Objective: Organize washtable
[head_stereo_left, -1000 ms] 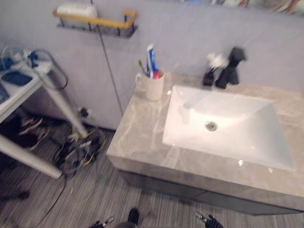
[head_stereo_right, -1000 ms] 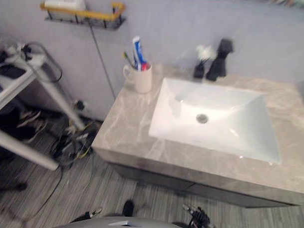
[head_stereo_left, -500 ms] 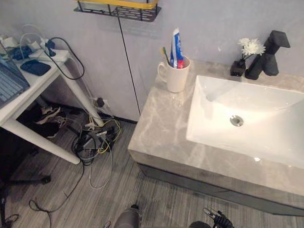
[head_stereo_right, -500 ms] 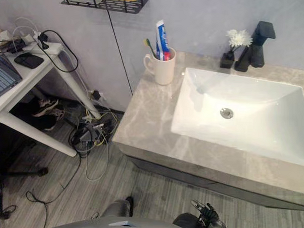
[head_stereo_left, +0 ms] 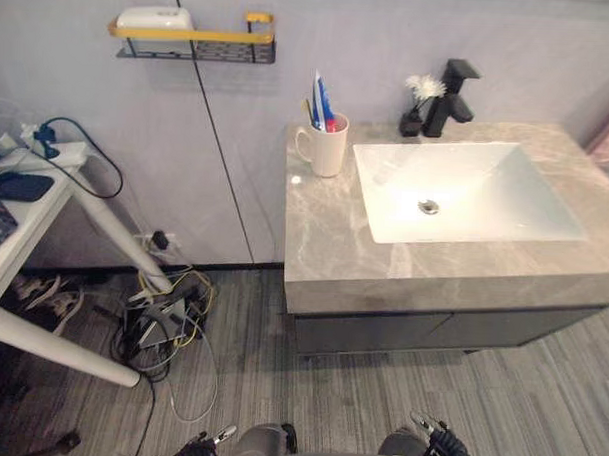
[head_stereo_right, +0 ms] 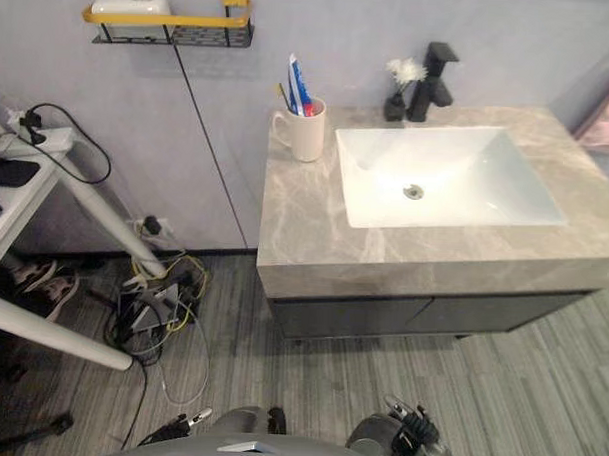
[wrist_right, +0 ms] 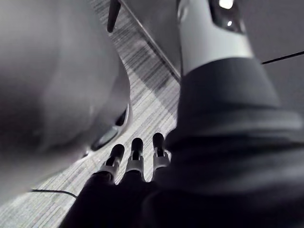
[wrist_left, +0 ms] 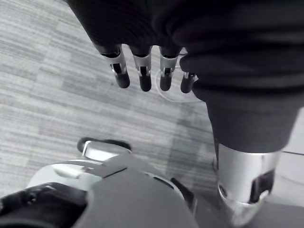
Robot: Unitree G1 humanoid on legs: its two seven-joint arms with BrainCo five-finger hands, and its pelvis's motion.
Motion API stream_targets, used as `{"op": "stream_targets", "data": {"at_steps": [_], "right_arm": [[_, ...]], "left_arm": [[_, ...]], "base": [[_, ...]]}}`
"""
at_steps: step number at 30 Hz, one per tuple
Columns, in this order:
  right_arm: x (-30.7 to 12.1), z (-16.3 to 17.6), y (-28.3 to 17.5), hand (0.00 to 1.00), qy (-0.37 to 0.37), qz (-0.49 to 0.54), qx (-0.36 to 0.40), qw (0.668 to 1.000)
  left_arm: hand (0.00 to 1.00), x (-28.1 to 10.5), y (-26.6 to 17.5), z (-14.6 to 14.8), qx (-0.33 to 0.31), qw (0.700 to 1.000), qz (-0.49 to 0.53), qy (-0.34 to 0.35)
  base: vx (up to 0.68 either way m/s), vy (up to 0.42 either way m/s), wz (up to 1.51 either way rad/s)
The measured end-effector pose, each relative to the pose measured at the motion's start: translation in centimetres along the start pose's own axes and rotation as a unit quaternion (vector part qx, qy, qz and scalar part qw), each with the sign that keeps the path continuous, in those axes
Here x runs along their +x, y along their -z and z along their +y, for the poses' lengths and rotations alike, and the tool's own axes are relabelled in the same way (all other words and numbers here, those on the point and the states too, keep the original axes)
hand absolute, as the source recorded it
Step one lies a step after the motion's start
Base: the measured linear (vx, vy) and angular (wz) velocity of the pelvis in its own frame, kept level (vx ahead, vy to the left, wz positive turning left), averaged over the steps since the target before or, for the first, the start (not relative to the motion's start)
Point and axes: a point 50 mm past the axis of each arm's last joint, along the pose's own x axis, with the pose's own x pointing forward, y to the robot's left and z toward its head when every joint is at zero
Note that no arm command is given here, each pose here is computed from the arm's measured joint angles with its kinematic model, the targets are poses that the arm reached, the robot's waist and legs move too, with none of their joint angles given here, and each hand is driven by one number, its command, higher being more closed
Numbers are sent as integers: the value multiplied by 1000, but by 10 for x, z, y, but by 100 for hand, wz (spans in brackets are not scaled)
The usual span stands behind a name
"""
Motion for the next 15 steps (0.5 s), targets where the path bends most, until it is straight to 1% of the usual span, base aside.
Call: {"op": "stream_targets", "data": {"at_steps": [2,5,8,12,15], "right_arm": [[-2,2,14,0,-3,26,2,1000],[-3,0,23,0,-4,41,4,999],[-1,11,17,0,-21,39,-21,999],[1,28,7,0,-49,28,-49,997],[1,27,9,0,-49,26,-51,997]], "left_arm": [[0,-3,14,7,-24,1000,18,-8],[0,-9,36,18,-64,996,53,-29],[0,-13,47,21,-75,994,69,-36],[0,-11,43,21,-68,995,68,-34],[0,-8,34,17,-32,997,60,-22]], "base": [[-120,115,-62],[-75,32,-68],[-138,-27,-96],[-110,-65,-62],[-82,-72,-20]]}}
